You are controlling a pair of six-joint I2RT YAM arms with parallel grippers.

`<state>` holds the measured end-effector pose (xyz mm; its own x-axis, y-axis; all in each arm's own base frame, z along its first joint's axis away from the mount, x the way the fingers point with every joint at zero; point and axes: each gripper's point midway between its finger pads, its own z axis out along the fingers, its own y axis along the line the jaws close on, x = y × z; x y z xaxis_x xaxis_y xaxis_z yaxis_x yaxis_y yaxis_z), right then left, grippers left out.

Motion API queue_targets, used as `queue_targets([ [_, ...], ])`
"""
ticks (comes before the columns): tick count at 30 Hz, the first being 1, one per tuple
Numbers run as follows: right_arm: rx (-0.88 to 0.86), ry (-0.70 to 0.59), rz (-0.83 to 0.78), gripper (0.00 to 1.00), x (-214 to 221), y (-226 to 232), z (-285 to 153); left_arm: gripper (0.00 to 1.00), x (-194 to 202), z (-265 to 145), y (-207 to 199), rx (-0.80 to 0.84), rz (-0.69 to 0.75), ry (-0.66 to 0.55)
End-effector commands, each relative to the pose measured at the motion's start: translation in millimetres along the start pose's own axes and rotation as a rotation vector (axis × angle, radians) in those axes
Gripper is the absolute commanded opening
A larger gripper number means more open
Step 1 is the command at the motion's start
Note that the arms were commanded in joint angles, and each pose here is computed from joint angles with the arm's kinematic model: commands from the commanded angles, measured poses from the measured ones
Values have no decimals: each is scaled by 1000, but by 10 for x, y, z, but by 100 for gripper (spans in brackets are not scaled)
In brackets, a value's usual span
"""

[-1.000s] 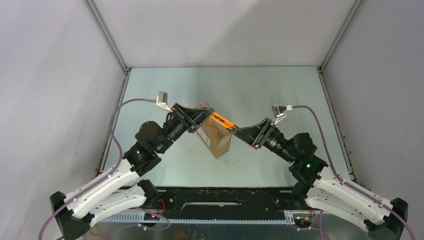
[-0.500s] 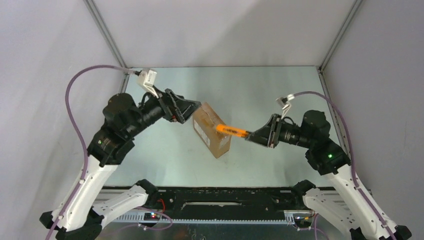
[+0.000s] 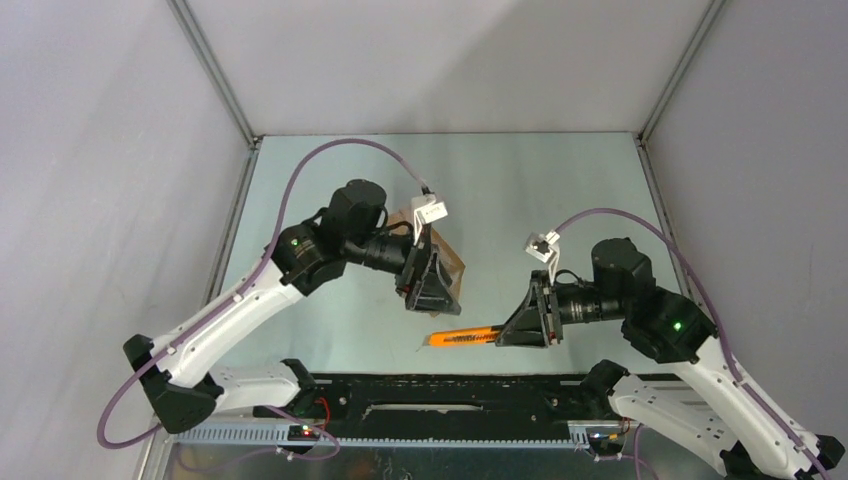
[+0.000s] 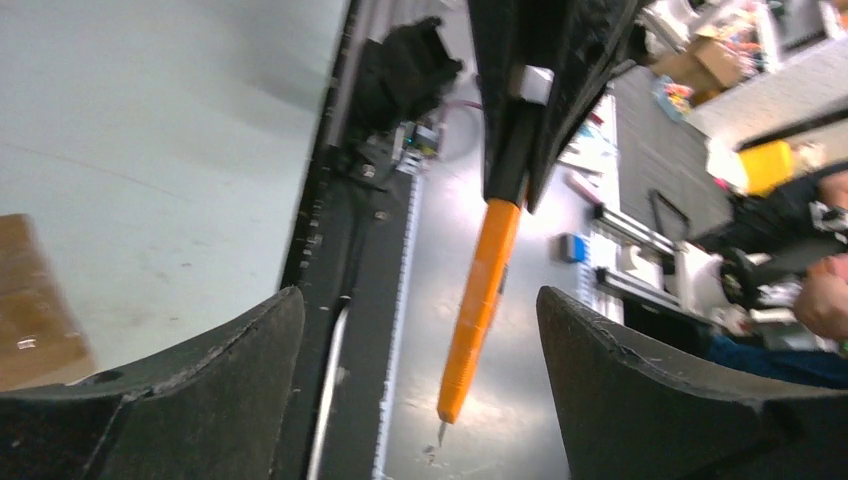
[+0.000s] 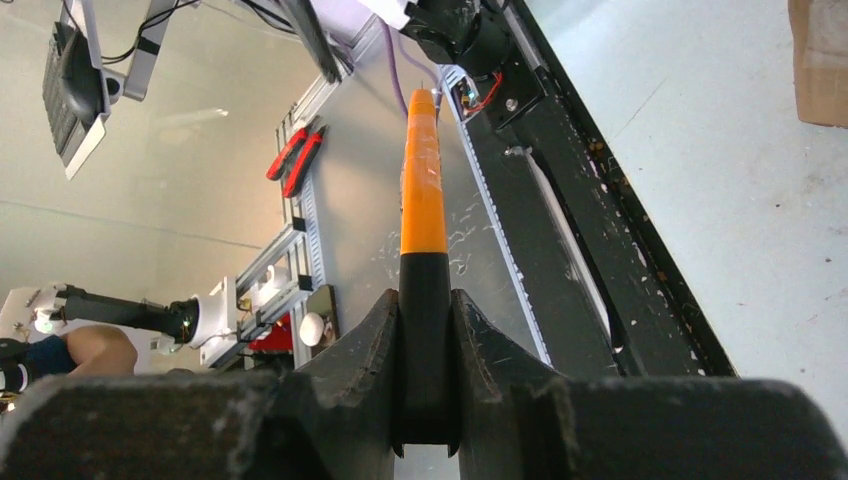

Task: Unpack the express box
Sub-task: Cut the express box at the center of the board.

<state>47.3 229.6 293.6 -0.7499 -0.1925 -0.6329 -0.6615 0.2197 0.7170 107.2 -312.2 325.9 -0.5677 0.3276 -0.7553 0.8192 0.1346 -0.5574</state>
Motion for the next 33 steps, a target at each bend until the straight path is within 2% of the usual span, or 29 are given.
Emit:
queue_targets([
  [1, -52, -2, -82, 0, -50, 236, -125, 87, 76, -70, -495, 234, 33, -1],
  [6, -52, -3, -93, 0, -140, 282, -157, 84, 186, 12, -676, 327, 6, 24],
  [9, -78, -23, -94, 0, -214, 330, -183, 80, 298, 99, -642, 322, -14, 75],
  [13, -70, -52, -71, 0, -298, 291, -226, 71, 329, 135, -634, 325, -8, 86],
  [15, -68, -70, -64, 0, -345, 282, -239, 57, 330, 151, -634, 327, -9, 91],
  [18, -72, -104, -62, 0, -438, 304, -245, 21, 295, 200, -605, 316, -13, 91],
  [19, -64, -120, -54, 5, -477, 299, -244, 6, 277, 223, -587, 309, -16, 89],
  [20, -57, -137, -39, 20, -518, 295, -241, 1, 257, 244, -565, 297, -21, 85],
  [22, -38, -205, -17, 52, -626, 274, -238, 0, 199, 275, -546, 286, -28, 62],
  [24, -11, -320, 18, 74, -775, 226, -257, 0, 97, 297, -523, 268, -34, 14],
  [25, 0, -386, 48, 81, -830, 169, -262, 0, 27, 309, -521, 270, -37, -16],
  [26, 2, -462, 63, 86, -903, 142, -289, 0, -41, 311, -521, 271, -46, -43],
  [28, -10, -589, 108, 88, -1017, 76, -335, 0, -161, 337, -512, 270, -52, -85],
  [33, -12, -740, 164, 88, -1095, -45, -370, 0, -372, 414, -448, 258, -95, -151],
])
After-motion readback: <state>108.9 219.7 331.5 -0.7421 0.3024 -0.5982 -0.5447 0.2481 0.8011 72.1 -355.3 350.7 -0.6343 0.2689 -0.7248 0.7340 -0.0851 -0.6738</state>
